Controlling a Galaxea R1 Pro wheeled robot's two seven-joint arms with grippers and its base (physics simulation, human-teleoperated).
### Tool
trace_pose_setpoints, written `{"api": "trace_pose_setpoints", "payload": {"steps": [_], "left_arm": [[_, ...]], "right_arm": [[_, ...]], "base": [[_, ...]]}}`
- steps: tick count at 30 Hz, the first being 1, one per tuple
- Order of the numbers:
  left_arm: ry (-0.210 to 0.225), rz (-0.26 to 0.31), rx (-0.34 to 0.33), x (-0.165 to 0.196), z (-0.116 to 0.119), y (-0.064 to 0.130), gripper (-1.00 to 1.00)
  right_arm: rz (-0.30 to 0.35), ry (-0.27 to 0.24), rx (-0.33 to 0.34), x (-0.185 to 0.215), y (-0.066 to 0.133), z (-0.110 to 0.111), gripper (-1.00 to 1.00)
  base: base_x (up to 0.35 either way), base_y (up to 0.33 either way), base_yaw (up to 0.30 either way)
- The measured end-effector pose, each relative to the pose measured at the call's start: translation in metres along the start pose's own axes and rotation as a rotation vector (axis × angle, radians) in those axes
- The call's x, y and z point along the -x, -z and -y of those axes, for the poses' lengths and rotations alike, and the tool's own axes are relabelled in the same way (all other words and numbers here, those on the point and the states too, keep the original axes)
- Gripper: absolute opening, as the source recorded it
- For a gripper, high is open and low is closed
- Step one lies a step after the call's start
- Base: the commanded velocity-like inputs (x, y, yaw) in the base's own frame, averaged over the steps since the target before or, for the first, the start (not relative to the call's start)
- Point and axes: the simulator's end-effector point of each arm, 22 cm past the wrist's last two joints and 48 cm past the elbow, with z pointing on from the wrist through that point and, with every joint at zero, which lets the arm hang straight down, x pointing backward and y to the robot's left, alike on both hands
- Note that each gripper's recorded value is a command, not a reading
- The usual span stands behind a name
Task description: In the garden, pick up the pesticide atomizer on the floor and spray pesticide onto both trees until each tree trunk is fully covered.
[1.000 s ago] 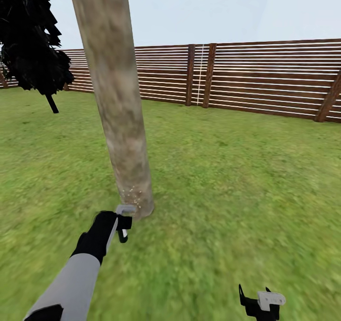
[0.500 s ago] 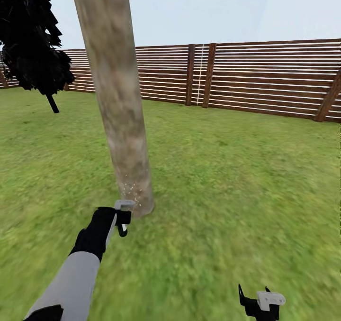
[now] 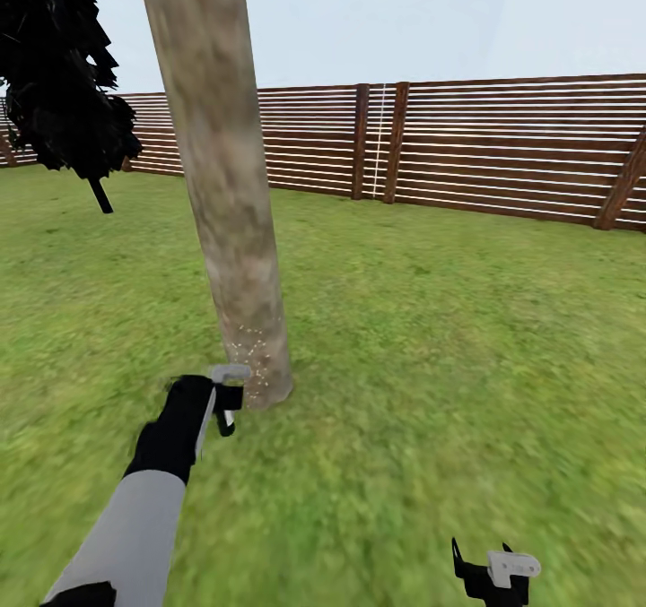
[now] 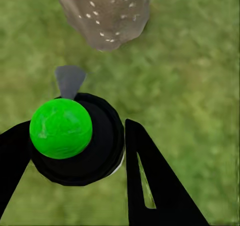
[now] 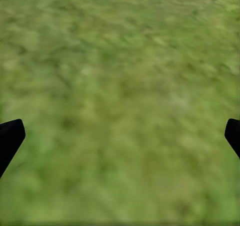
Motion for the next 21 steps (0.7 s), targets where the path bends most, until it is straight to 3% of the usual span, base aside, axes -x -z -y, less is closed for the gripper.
{"api": "trace_pose_setpoints", "payload": {"steps": [2, 3, 5, 7, 9, 13, 16, 17, 19, 21], "left_arm": [[-0.054, 0.007, -0.028, 0.005, 0.029, 0.003, -1.0], [-0.06, -0.014, -0.05, 0.002, 0.044, 0.005, -1.0], [-0.037, -0.03, -0.1, 0.0, 0.06, 0.008, -1.0], [-0.02, -0.012, -0.118, 0.009, 0.062, 0.015, -1.0], [-0.008, -0.017, -0.107, 0.013, 0.052, 0.021, -1.0], [0.014, 0.013, -0.012, 0.025, -0.015, 0.03, -1.0], [0.028, 0.014, -0.014, 0.024, -0.02, 0.03, -1.0], [0.028, 0.015, -0.028, 0.025, -0.012, 0.031, -1.0], [0.005, 0.024, -0.083, 0.031, 0.027, 0.034, -1.0], [-0.019, 0.031, -0.098, 0.035, 0.045, 0.037, -1.0]], "right_arm": [[0.0, 0.0, 0.0, 0.0, 0.0, 0.0, 1.0], [0.0, 0.0, 0.0, 0.0, 0.0, 0.0, 1.0], [0.0, 0.0, 0.001, 0.0, 0.0, -0.001, 1.0], [0.0, 0.0, 0.002, 0.0, 0.0, -0.001, 1.0], [0.0, 0.0, 0.002, 0.0, 0.0, -0.001, 1.0], [0.0, 0.0, 0.002, 0.0, 0.0, -0.001, 1.0], [0.0, 0.0, 0.002, 0.0, 0.0, -0.001, 1.0], [0.0, 0.0, 0.002, 0.0, 0.0, -0.001, 1.0], [0.0, 0.0, 0.002, 0.0, 0.0, -0.001, 1.0], [0.0, 0.0, 0.002, 0.0, 0.0, -0.001, 1.0]], "base": [[0.0, 0.0, 0.0], [0.0, 0.0, 0.0], [0.0, 0.0, 0.0], [0.0, 0.0, 0.0], [0.0, 0.0, 0.0], [0.0, 0.0, 0.0], [0.0, 0.0, 0.0], [0.0, 0.0, 0.0], [0.0, 0.0, 0.0], [0.0, 0.0, 0.0]]}}
